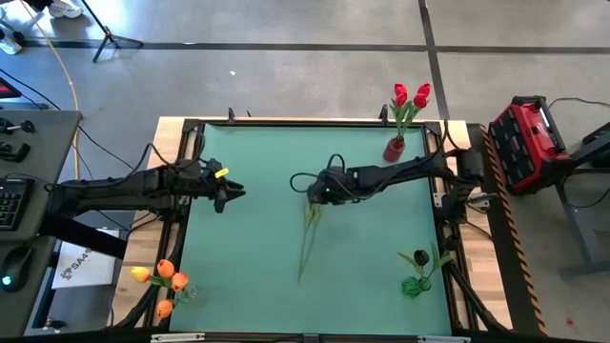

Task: Sort flowers into vase by color
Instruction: Put the black tulip into the green vase

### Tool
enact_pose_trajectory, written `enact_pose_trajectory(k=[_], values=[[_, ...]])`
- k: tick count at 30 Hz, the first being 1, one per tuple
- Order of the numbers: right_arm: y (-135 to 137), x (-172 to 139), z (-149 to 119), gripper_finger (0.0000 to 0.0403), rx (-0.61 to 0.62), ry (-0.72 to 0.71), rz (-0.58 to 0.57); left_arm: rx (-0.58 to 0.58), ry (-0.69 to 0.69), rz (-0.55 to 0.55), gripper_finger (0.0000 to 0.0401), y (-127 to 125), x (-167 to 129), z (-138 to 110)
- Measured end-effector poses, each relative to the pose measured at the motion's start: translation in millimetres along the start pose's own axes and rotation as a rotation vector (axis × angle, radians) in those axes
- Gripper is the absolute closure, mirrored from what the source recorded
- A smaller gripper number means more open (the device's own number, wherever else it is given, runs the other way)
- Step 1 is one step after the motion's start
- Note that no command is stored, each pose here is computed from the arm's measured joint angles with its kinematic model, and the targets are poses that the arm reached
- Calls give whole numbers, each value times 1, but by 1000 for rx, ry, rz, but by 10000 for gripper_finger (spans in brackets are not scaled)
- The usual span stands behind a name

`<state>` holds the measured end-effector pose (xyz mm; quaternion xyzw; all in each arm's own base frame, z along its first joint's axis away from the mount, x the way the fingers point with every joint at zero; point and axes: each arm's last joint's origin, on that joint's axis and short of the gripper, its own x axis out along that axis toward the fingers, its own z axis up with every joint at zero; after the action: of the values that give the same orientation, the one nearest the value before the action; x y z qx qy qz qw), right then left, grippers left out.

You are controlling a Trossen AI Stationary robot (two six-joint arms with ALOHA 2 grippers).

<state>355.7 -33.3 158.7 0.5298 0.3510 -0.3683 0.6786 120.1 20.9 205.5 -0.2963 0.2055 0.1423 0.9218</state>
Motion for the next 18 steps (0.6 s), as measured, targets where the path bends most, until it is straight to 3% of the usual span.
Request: enact_pose_trajectory(k=[5, 15, 18], values=[[-5, 11, 20, 286, 31, 1, 9, 0, -11, 22, 275, 1, 1, -1], [-9, 29, 17, 287, 21, 56, 2, -16, -12, 29, 275, 2, 1, -1], [-11, 29, 23, 306, 1, 53, -3, -16, -14, 32, 275, 2, 1, -1]])
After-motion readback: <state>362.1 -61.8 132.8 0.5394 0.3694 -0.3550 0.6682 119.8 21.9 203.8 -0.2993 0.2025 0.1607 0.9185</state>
